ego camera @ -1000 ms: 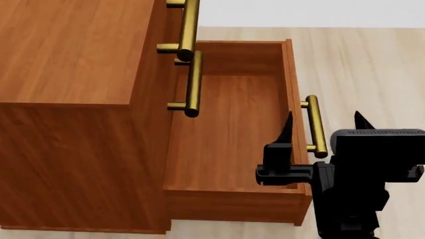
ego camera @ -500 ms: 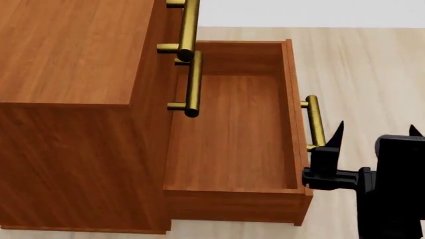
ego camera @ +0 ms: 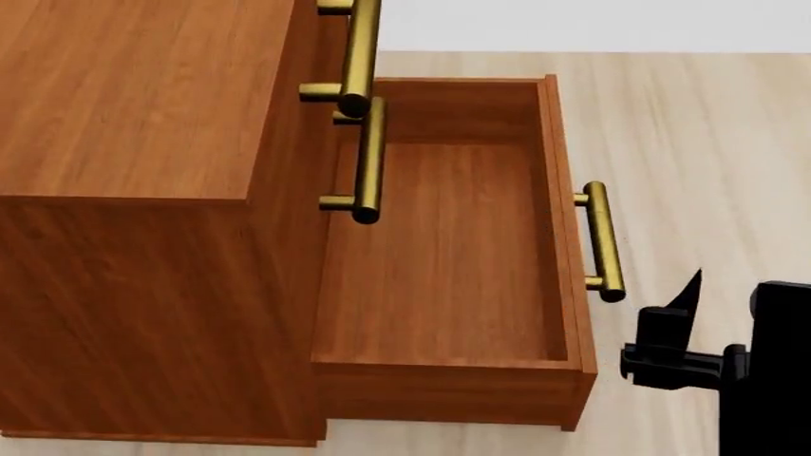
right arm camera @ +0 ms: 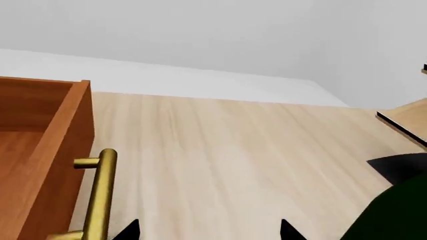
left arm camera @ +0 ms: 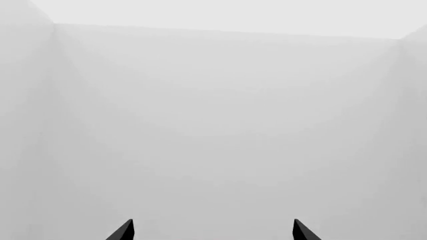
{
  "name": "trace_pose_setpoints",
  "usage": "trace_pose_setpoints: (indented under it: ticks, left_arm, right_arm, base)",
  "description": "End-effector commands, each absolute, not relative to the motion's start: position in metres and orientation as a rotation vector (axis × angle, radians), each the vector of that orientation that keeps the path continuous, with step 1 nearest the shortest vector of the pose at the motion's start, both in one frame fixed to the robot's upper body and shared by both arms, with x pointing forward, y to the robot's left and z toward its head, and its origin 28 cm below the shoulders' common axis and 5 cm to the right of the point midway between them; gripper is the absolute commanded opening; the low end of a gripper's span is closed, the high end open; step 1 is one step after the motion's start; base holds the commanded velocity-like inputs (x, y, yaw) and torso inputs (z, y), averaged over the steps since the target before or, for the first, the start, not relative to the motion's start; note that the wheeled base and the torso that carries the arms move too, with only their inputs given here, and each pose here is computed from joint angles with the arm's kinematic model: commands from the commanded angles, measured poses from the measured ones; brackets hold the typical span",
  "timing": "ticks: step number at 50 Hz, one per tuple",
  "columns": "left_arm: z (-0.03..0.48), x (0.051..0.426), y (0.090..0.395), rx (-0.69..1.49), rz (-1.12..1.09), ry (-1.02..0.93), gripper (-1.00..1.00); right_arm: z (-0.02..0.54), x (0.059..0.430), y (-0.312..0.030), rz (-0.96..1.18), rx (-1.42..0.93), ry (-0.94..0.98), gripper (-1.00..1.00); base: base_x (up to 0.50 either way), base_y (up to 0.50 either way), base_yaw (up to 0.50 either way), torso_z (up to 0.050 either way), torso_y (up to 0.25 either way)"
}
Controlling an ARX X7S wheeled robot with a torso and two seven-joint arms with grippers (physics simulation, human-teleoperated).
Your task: Close the bottom drawer of the cabinet and open the top drawer.
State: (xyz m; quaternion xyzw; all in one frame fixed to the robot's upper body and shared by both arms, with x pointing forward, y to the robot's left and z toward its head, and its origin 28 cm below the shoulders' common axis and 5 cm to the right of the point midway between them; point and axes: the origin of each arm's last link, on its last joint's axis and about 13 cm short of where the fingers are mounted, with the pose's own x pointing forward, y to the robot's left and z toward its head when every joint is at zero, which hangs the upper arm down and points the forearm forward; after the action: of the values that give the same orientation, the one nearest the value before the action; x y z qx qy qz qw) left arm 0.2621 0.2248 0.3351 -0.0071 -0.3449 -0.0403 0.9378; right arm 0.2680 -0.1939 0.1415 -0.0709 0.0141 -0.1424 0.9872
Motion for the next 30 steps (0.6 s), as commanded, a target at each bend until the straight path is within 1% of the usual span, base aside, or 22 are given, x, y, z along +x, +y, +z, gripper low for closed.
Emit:
trace_pose_setpoints:
  ticks: [1,17,30]
  left_arm:
    - [0.335,0.262,0.226,-0.015,-0.079,-0.705,1.00]
    - [0.337,0.260,0.227,-0.013,-0.077,-0.707,1.00]
    - [0.337,0.260,0.226,-0.007,-0.076,-0.707,1.00]
  right_arm:
    - [0.128,0.277,-0.198,-0.299,-0.144,0.087,1.00]
    - [0.110,0.294,-0.203,-0.305,-0.130,0.155,1.00]
    - [0.096,0.306,-0.201,-0.281,-0.111,0.196,1.00]
  base:
    - [0.00,0.00,0.00,0.000,0.000]
    - [0.00,0.00,0.00,0.000,0.000]
    - [0.00,0.00,0.00,0.000,0.000]
